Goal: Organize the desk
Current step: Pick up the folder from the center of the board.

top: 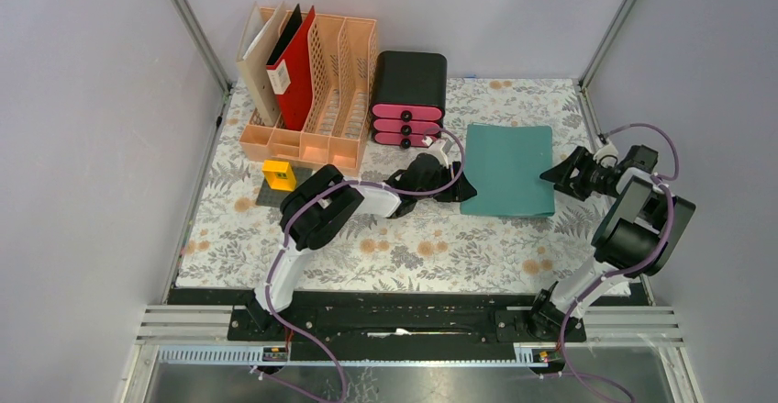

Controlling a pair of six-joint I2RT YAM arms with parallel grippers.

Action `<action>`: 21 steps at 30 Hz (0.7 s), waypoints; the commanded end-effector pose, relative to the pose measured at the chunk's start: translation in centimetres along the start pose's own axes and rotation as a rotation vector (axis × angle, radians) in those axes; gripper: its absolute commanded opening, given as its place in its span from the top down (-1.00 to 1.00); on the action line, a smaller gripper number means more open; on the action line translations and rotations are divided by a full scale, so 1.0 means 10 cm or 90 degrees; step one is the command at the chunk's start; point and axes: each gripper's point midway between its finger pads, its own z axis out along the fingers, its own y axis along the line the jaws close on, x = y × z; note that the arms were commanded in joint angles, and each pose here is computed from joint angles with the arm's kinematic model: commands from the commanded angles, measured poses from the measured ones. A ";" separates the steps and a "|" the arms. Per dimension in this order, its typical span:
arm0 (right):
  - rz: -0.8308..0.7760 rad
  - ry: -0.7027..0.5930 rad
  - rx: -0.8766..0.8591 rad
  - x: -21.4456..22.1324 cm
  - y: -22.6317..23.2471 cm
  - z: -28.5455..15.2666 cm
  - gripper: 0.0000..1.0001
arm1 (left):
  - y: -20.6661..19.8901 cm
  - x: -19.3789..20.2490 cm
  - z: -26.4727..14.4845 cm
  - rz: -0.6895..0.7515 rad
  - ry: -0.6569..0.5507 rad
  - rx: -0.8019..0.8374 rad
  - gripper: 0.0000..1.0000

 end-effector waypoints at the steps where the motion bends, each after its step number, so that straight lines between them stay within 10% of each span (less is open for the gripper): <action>1: 0.093 0.070 0.021 0.32 0.04 0.10 -0.38 | 0.15 0.57 -0.02 -0.021 0.104 -0.020 -0.17; 14: 0.144 0.119 0.062 0.52 -0.17 0.23 -0.12 | 0.12 0.62 0.00 -0.027 0.119 -0.004 -0.04; 19: 0.148 0.133 0.109 0.58 -0.32 0.23 -0.46 | 0.11 0.64 0.00 -0.029 0.122 -0.001 0.03; 21: 0.147 0.134 0.112 0.59 -0.33 0.23 -0.98 | 0.11 0.64 0.00 -0.030 0.123 0.000 0.06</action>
